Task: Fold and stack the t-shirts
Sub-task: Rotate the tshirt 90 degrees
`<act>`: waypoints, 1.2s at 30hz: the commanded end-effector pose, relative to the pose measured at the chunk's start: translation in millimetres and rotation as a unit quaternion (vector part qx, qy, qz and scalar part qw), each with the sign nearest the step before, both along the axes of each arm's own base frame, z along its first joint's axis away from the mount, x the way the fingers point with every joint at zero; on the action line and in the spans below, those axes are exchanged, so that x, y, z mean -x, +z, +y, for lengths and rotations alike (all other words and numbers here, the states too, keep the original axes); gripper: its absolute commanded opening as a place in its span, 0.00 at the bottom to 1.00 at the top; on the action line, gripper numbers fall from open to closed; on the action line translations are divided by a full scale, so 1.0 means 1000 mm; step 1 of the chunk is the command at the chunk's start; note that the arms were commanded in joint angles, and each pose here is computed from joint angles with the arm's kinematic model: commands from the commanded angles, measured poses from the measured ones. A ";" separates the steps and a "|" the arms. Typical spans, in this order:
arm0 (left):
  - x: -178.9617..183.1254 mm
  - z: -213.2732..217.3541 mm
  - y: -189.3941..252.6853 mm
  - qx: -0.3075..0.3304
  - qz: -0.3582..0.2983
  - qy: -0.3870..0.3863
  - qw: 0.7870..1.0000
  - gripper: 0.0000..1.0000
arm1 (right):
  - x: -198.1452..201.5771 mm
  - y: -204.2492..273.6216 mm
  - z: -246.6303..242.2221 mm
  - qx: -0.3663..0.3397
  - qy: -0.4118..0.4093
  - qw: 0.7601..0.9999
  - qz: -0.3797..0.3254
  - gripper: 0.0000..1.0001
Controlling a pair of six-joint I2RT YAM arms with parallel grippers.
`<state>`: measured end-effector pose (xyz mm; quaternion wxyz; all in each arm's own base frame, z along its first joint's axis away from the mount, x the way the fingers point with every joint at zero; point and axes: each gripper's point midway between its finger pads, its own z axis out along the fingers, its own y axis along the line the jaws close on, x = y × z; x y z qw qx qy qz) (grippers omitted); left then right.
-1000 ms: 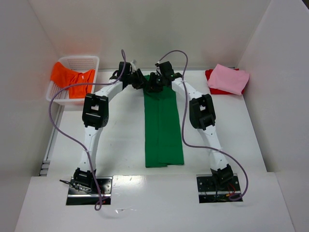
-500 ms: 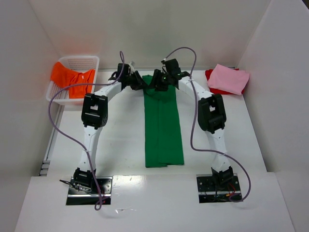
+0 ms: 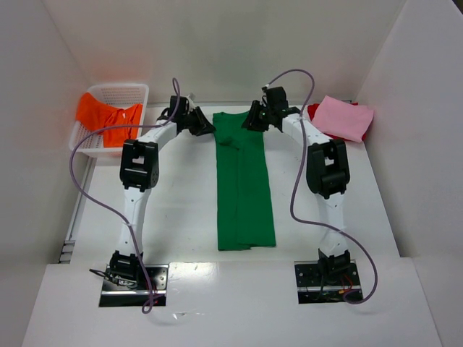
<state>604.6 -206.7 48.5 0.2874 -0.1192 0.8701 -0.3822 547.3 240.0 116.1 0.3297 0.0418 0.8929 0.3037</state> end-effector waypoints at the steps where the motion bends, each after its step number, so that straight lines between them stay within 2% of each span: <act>1: -0.007 -0.004 0.008 -0.007 -0.021 -0.013 1.000 0.34 | 0.010 -0.033 0.018 0.022 0.025 0.999 0.015 0.38; 8: -0.009 -0.004 0.007 -0.007 -0.019 -0.013 1.000 0.34 | 0.014 -0.047 0.038 0.027 0.046 0.998 0.019 0.38; 20: -0.010 -0.005 0.008 -0.007 -0.023 -0.019 1.000 0.34 | 0.042 -0.068 0.078 0.023 0.101 0.994 0.047 0.31; 33: -0.013 -0.007 0.007 -0.008 -0.022 -0.026 0.999 0.36 | 0.063 -0.040 0.066 0.033 0.103 0.993 0.037 0.29; 36: -0.020 -0.003 0.016 -0.010 -0.029 -0.025 0.999 0.38 | 0.061 -0.020 0.065 0.031 0.100 0.994 0.020 0.30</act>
